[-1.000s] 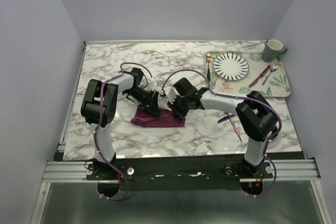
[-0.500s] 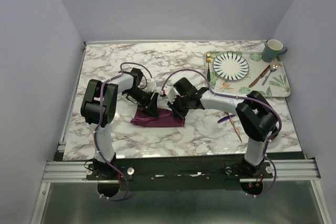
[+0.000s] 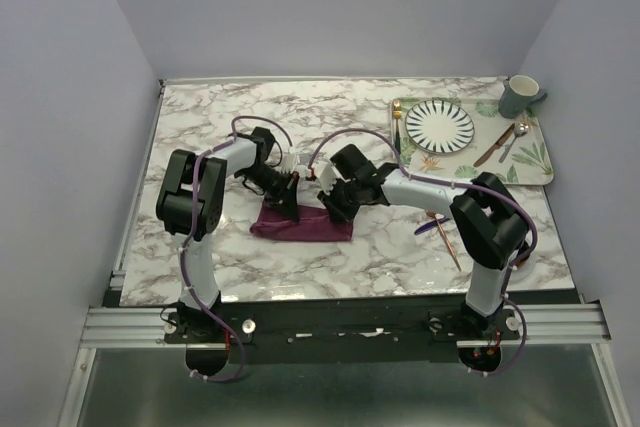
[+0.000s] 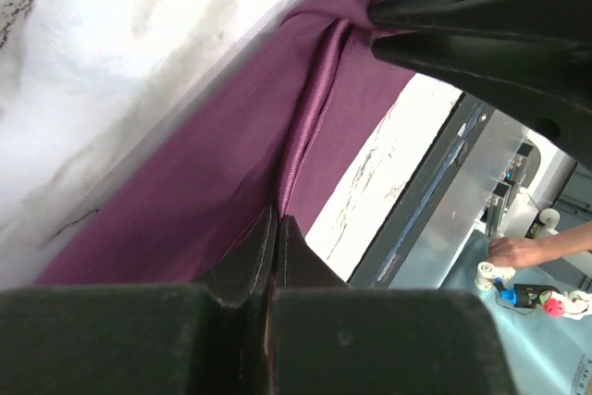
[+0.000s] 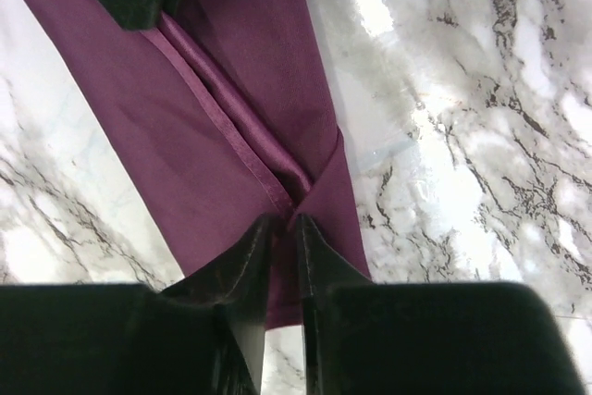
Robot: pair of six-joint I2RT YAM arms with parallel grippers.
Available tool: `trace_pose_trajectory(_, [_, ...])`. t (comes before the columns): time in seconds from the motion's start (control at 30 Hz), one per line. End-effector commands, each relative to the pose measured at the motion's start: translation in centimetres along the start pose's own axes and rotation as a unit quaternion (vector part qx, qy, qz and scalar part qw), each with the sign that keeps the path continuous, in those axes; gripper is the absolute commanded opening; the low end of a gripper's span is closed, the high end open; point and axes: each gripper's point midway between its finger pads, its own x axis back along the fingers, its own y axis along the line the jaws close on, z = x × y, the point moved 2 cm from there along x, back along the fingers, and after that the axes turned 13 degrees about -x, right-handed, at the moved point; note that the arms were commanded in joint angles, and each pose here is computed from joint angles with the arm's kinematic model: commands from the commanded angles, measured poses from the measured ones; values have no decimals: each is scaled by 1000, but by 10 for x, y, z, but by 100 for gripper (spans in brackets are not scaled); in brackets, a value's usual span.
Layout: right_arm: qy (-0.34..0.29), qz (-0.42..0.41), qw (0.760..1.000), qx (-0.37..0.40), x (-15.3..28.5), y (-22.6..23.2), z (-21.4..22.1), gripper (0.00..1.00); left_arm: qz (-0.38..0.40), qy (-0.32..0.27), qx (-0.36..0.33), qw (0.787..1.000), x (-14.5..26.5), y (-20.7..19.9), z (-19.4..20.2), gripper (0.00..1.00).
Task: Fold the napkin into a case and place the utensils inside
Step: Stuff the top corner of the smaller-rectangle-folded napkin into the folded napkin.
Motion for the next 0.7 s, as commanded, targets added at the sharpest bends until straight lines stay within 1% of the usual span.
trace_pose_trajectory(0.0, [-11,-24,999,-36,13,2,-17,37,9,-2,0,1000,-3,1,-4,0])
trace_pose_trajectory(0.03, [-18,-30,999,-41,17,3,-24,45,9,-2,-1,1000,-4,1,-5,0])
trace_pose_trajectory(0.07, [-26,-45,997,-49,23,6,-29,47,8,-2,0,1000,-3,2,-5,0])
trace_pose_trajectory(0.13, [-41,-57,996,-61,31,3,-39,49,10,-3,-1,1000,-4,1,-6,0])
trace_pose_trajectory(0.27, [-49,-102,988,-107,35,1,-48,49,11,-3,2,1000,-5,4,-8,0])
trace_pose_trajectory(0.4, [-41,-135,979,-146,20,-11,-47,46,12,-5,1,1000,-5,3,-10,0])
trace_pose_trajectory(0.47, [-42,-141,979,-140,16,-12,-47,43,12,-3,5,1000,-5,4,-9,0])
trace_pose_trajectory(0.6, [-59,-153,978,-126,7,-14,-58,40,14,-2,7,1000,-7,4,-9,0])
trace_pose_trajectory(0.67, [-57,-151,979,-126,-1,-18,-58,40,16,-2,9,1000,-7,4,-9,0])
